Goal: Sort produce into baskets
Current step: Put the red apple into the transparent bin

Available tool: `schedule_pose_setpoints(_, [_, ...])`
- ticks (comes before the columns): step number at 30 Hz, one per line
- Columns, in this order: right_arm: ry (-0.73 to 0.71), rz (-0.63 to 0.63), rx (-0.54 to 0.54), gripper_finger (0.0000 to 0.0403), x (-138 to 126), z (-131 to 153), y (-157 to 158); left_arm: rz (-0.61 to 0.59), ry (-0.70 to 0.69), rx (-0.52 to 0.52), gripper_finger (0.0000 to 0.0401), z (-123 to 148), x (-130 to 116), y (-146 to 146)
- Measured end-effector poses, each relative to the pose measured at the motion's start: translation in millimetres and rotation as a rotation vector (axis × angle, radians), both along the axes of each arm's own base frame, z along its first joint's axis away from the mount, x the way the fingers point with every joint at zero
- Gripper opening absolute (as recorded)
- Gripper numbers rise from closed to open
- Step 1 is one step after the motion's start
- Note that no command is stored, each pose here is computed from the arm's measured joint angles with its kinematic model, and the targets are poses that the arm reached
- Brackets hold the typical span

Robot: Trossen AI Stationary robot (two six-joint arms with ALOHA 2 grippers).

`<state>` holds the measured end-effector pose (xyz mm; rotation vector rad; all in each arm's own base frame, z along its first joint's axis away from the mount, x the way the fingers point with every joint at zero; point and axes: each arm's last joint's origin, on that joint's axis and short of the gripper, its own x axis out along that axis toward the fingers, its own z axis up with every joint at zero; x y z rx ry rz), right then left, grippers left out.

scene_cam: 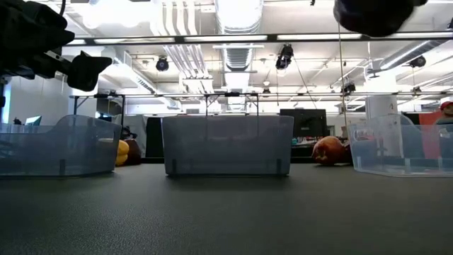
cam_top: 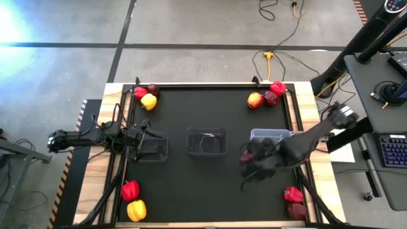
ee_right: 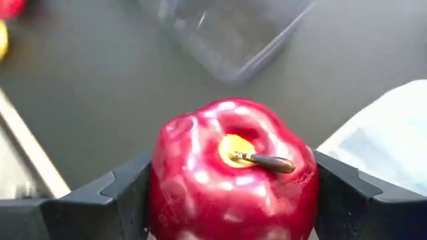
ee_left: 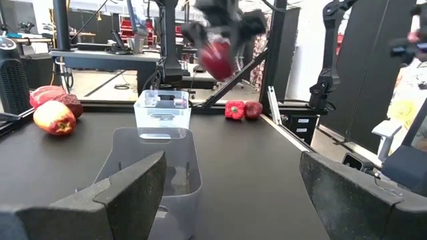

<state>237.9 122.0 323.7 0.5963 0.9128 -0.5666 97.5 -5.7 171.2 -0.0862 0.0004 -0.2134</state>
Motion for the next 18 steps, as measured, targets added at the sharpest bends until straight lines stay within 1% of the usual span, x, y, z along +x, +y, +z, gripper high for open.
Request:
schedule_pose_setpoints(4, [-0.055,-0.123,-0.077,0.0292,-26.8,17.2,-22.0,0.0,0.0,0.0,0.0327,0.0,0.0,0.0])
schedule_pose_setpoints(6, [-0.061,-0.169,-0.117,0.0292,-37.2,17.7,-29.4,0.0,0.0,0.0,0.0327,0.0,0.0,0.0])
schedule_pose_setpoints(8, [-0.049,-0.208,-0.133,0.0291,-44.8,11.6,-34.9,0.0,0.0,0.0,0.0327,0.0,0.0,0.0])
schedule_pose_setpoints(13, [0.013,-0.286,-0.168,0.0292,-57.1,-21.9,-45.6,0.0,0.0,0.0,0.0327,0.0,0.0,0.0])
schedule_pose_setpoints(18, [0.1,-0.42,-0.216,0.0293,-66.2,-72.9,-57.9,0.0,0.0,0.0,0.0327,0.0,0.0,0.0])
